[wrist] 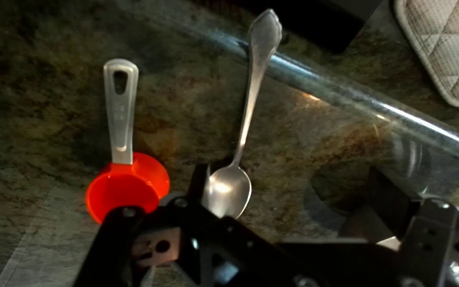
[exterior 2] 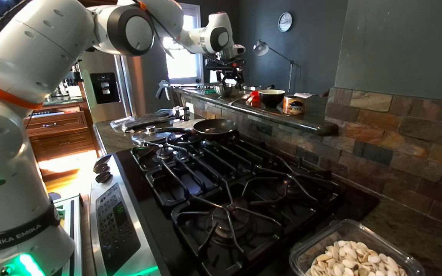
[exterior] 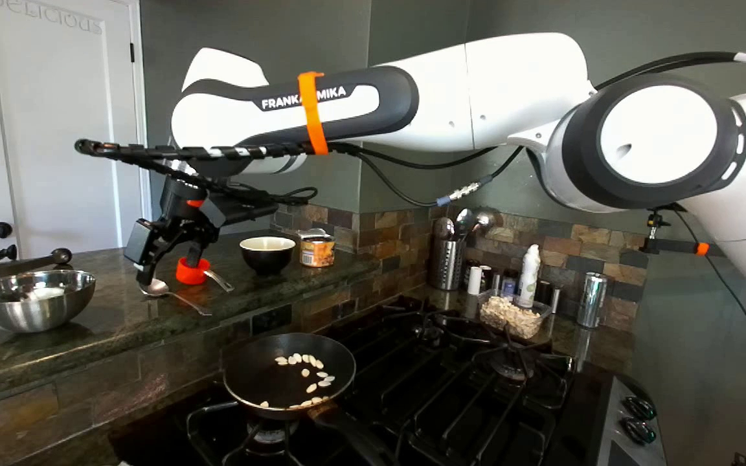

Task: Use the silver spoon to put some contents from the pan in the black and white bowl then place the spoon back on the counter.

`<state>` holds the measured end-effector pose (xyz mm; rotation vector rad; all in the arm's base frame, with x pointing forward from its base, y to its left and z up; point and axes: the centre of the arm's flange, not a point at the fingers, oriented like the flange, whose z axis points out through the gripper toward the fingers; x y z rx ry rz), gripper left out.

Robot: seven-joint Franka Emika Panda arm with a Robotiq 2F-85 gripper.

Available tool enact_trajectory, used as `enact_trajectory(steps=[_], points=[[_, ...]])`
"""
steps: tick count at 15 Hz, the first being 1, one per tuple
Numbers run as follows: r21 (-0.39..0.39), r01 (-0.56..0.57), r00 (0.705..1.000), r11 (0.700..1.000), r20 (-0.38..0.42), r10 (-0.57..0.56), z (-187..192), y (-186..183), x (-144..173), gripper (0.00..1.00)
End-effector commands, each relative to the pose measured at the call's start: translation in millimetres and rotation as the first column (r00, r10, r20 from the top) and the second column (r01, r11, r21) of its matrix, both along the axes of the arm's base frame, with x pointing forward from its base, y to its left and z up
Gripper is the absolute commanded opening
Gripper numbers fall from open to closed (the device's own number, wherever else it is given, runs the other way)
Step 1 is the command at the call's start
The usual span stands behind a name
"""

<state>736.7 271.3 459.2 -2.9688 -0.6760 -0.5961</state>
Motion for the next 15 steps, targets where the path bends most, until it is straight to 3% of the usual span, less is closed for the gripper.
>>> enact_trajectory(steps=[1,15], points=[[-0.008,0.081,0.994,0.997,-0.069,-0.082,17,-8,-23,1.00],[-0.095,0.212,0.977,0.973,0.005,-0.213,63,-34,-125,1.00]])
